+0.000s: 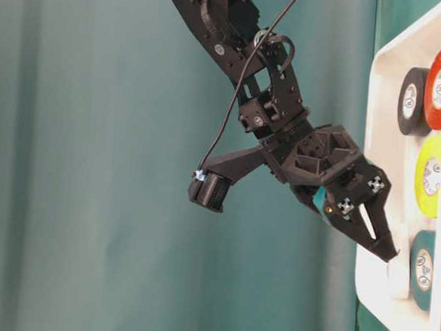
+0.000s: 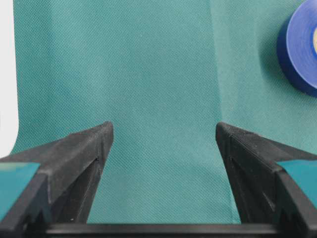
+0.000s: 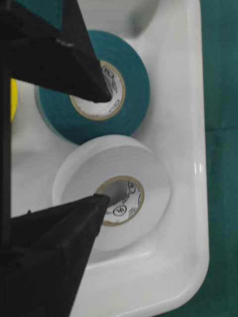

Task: Put the tape alternately from left to right into the white case.
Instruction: 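Lift the white tape with the right gripper and place it in the tray's top-left, then release the white tape and withdraw the right gripper, then lower the left gripper into the blue tape roll's hole and grasp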

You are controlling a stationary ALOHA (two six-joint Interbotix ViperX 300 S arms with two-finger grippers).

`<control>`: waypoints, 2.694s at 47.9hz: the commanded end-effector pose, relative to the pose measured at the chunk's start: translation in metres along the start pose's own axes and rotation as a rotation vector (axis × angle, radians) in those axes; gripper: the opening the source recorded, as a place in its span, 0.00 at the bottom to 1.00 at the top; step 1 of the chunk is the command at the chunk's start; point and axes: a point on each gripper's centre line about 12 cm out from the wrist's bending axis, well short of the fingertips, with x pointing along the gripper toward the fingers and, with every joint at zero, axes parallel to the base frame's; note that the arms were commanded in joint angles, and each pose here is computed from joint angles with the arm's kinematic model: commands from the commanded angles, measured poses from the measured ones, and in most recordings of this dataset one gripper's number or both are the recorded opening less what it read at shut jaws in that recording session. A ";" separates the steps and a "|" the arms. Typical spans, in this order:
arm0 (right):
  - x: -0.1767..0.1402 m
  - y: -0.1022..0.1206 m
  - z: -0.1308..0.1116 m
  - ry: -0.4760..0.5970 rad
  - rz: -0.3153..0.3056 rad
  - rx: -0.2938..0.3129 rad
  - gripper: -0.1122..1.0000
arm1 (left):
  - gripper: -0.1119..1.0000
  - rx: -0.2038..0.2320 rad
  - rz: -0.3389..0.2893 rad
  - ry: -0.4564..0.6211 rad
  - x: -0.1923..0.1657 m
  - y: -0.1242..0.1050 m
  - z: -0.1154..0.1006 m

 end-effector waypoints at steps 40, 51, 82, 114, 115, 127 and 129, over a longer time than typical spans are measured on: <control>-0.063 0.093 0.011 -0.050 0.166 -0.098 0.83 | 0.87 0.003 -0.003 -0.034 -0.004 -0.001 0.009; -0.075 0.117 0.004 -0.043 0.217 -0.127 0.82 | 0.87 0.002 -0.003 -0.032 -0.004 -0.001 0.008; -0.110 0.160 -0.047 0.107 0.256 -0.171 0.82 | 0.87 0.002 -0.003 -0.035 -0.004 -0.001 0.009; -0.122 0.160 -0.060 0.146 0.243 -0.152 0.82 | 0.87 -0.049 -0.022 -0.036 -0.003 -0.009 0.012; -0.122 0.160 -0.061 0.149 0.242 -0.152 0.82 | 0.87 -0.051 -0.025 -0.039 -0.003 -0.011 0.014; -0.122 0.160 -0.061 0.148 0.243 -0.152 0.82 | 0.87 -0.089 -0.077 -0.033 0.005 -0.034 0.022; -0.122 0.160 -0.061 0.149 0.242 -0.152 0.82 | 0.87 -0.108 -0.083 -0.030 0.006 -0.037 0.023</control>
